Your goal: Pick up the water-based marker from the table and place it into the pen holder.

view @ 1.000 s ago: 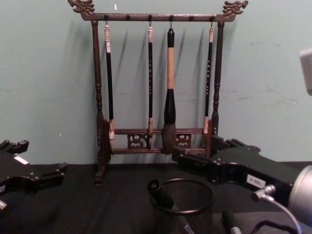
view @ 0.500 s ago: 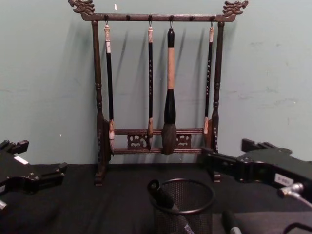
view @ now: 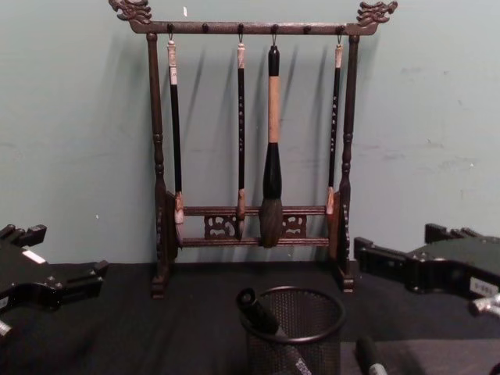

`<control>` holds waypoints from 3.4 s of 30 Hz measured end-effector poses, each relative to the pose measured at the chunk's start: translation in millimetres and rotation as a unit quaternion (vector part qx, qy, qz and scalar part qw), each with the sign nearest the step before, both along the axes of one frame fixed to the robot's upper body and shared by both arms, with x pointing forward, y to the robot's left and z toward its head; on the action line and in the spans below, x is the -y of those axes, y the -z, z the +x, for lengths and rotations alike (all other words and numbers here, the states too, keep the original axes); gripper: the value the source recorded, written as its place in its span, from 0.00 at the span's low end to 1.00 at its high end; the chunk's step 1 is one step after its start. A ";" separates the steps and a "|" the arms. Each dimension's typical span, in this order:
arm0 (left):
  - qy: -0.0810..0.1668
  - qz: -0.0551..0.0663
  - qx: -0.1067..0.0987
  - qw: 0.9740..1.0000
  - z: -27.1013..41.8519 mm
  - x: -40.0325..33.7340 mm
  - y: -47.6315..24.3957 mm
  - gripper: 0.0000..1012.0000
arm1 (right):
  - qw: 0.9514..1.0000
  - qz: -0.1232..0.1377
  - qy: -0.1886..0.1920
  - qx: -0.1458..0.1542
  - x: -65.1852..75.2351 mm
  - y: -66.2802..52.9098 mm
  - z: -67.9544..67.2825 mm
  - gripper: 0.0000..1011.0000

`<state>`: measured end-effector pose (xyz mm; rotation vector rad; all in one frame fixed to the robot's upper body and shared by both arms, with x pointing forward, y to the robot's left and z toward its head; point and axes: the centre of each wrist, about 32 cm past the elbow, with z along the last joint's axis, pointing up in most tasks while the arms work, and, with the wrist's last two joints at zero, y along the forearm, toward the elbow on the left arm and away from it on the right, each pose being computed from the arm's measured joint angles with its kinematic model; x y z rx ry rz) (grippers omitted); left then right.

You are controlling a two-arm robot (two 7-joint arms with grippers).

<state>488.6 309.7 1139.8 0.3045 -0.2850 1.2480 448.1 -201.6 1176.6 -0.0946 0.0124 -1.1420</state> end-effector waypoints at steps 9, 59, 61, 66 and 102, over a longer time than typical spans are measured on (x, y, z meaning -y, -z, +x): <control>0.000 0.000 0.000 1.000 0.0 0.0 0.0 1.00 | 0.999 -0.015 0.031 -0.012 -1.7 -10.2 -2.8 0.99; 0.000 0.000 0.000 1.000 0.0 0.0 0.0 1.00 | 0.985 -0.062 0.038 -0.157 -12.5 23.3 27.0 0.99; 0.000 0.000 0.000 1.000 0.0 0.0 0.0 1.00 | 0.985 -0.062 0.036 -0.159 -12.6 24.1 27.5 0.99; 0.000 0.000 0.000 1.000 0.0 0.0 0.0 1.00 | 0.984 -0.062 0.033 -0.163 -12.5 26.1 28.1 0.99; 0.000 0.000 0.000 1.000 0.0 0.0 0.0 1.00 | 0.981 -0.074 0.027 -0.179 -14.5 36.8 31.6 0.99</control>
